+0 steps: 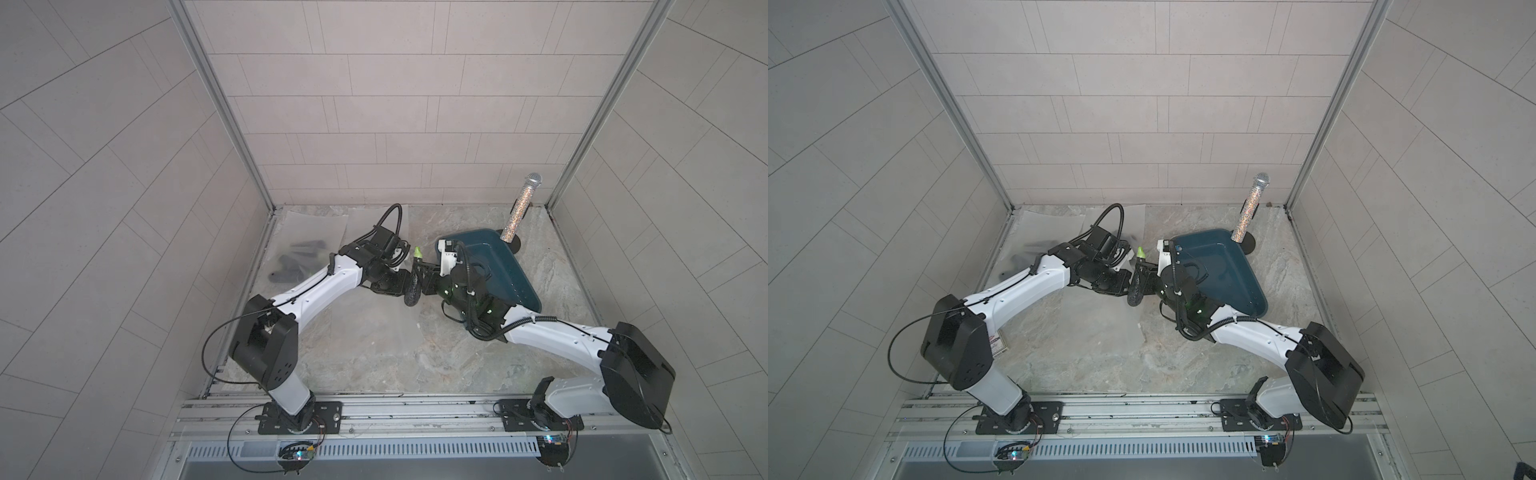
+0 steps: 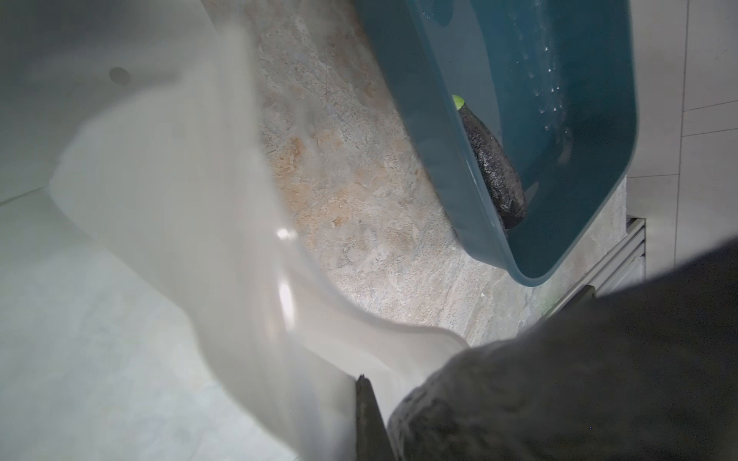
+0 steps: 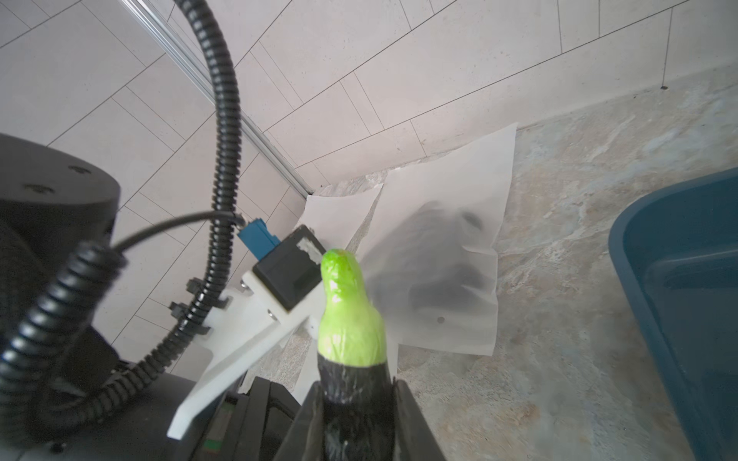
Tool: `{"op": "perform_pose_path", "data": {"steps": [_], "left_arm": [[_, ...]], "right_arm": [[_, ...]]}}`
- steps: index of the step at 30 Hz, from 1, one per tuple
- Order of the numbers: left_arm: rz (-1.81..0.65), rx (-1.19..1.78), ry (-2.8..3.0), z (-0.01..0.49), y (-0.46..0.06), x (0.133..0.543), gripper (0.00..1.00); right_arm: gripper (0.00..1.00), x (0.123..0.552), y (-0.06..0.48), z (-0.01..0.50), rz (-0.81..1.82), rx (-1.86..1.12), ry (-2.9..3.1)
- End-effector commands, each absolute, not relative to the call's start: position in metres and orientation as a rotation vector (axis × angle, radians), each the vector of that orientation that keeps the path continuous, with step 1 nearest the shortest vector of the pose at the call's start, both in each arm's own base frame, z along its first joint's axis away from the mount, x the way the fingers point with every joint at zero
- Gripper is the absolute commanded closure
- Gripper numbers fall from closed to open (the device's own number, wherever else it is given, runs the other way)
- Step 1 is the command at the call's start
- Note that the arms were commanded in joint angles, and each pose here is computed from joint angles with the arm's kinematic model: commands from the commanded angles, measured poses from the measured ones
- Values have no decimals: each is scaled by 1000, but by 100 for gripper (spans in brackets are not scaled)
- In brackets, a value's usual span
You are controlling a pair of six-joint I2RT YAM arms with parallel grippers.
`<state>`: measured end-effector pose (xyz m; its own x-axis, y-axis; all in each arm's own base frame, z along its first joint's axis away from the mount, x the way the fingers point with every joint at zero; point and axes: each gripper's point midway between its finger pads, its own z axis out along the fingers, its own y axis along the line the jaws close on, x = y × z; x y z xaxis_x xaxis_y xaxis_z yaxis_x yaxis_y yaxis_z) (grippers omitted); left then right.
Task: Place the eggplant in a zip-top bag and seal the zipper
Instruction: Place the eggplant in the zipper food storage bag.
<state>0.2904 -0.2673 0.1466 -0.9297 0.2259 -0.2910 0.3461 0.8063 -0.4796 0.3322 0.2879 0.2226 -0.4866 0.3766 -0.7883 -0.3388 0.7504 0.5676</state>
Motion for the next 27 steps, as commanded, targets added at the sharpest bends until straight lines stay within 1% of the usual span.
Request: {"op": "perform_pose_path", "data": {"steps": [1, 11, 20, 25, 27], "left_arm": [[-859, 415, 2722, 163, -265, 292, 97], [-862, 392, 2708, 169, -259, 292, 98], [-882, 390, 2698, 173, -258, 287, 99], [-886, 398, 2696, 174, -256, 283, 99], [-889, 405, 2699, 172, -256, 281, 99]], "right_arm": [[86, 326, 291, 221, 812, -9, 1864], [85, 297, 304, 202, 714, -235, 1826], [83, 307, 310, 177, 635, -245, 1971], [77, 311, 317, 168, 624, -258, 2023], [71, 312, 320, 168, 618, -264, 2042]]}}
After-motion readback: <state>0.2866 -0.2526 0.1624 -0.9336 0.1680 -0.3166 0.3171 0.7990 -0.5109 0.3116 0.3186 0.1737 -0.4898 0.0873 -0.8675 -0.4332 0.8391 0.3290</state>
